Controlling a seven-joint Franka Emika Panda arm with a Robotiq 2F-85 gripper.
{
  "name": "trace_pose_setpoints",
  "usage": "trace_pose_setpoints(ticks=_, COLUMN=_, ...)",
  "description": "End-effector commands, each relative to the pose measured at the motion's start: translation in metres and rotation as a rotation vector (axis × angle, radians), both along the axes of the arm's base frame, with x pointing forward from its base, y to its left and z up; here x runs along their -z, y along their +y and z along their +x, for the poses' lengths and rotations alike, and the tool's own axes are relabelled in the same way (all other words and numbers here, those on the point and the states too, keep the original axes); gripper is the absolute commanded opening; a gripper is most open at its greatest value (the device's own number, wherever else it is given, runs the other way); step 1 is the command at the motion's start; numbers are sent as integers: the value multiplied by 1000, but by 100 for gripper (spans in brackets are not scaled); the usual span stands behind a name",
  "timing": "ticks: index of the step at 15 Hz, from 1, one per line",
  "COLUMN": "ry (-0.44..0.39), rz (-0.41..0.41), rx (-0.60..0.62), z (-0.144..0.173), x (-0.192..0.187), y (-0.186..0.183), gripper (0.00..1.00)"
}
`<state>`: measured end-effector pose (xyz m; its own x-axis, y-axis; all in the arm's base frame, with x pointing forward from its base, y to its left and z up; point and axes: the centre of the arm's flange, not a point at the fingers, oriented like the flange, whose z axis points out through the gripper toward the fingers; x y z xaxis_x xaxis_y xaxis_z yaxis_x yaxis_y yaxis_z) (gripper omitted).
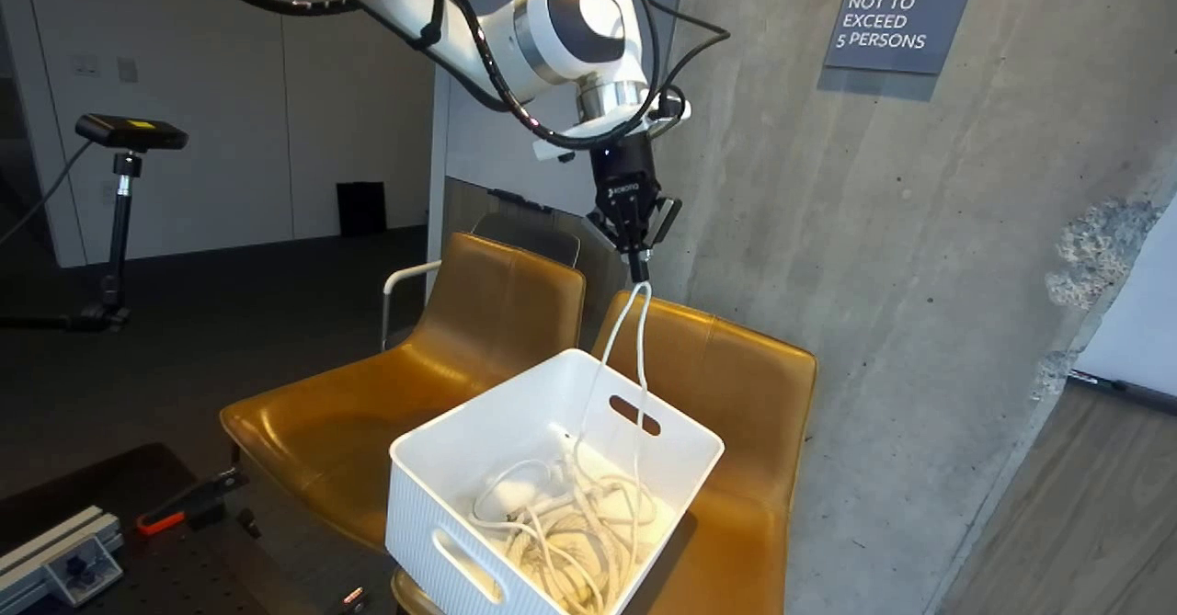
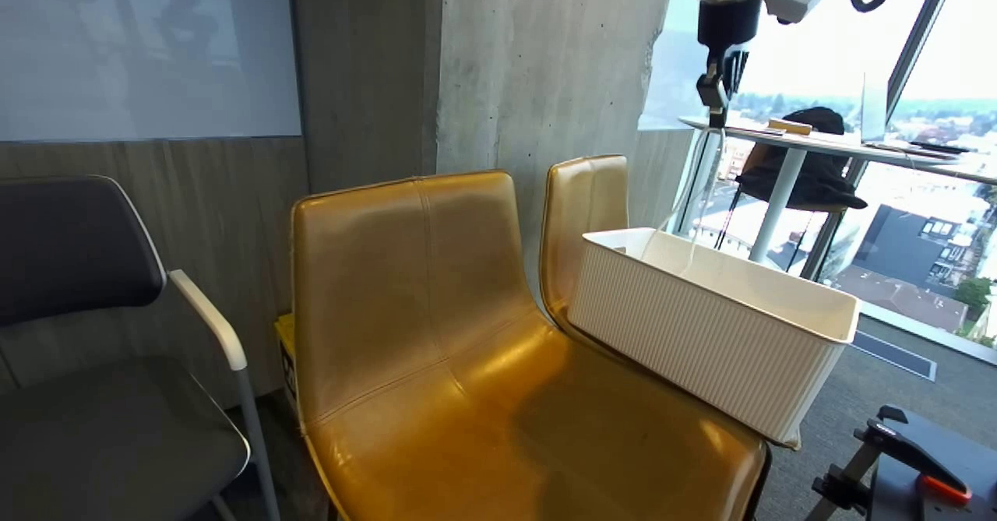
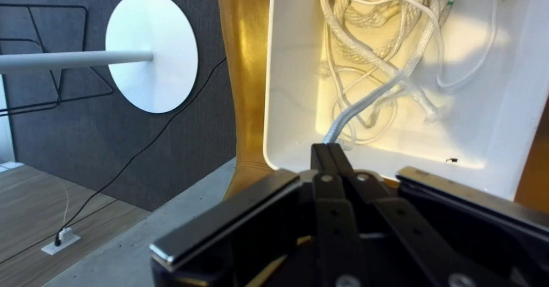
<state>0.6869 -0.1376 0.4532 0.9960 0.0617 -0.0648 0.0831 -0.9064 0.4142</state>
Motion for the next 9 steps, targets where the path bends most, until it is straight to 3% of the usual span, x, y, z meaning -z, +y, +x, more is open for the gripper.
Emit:
trace_pose_setpoints(ticks=1, ry=53, rz=38, rx=20, z=-47, x=52, y=-9, gripper=0)
trace_pose_setpoints(ticks=2, ry=75, rz=47, rx=26, z=-54, x=66, y=-12, gripper=0)
trace_pose_setpoints(ticks=3, ry=94, rz=60, rx=31, z=-60, x=82, y=-12, gripper=26)
trace_pose_setpoints(ticks=5, ry=128, rz=82, rx=32, z=-73, x=114, y=-3, gripper=33)
trace_pose_setpoints(ticks=9, ry=161, rz=105, rx=-5, z=-85, x=164, y=18, gripper=63)
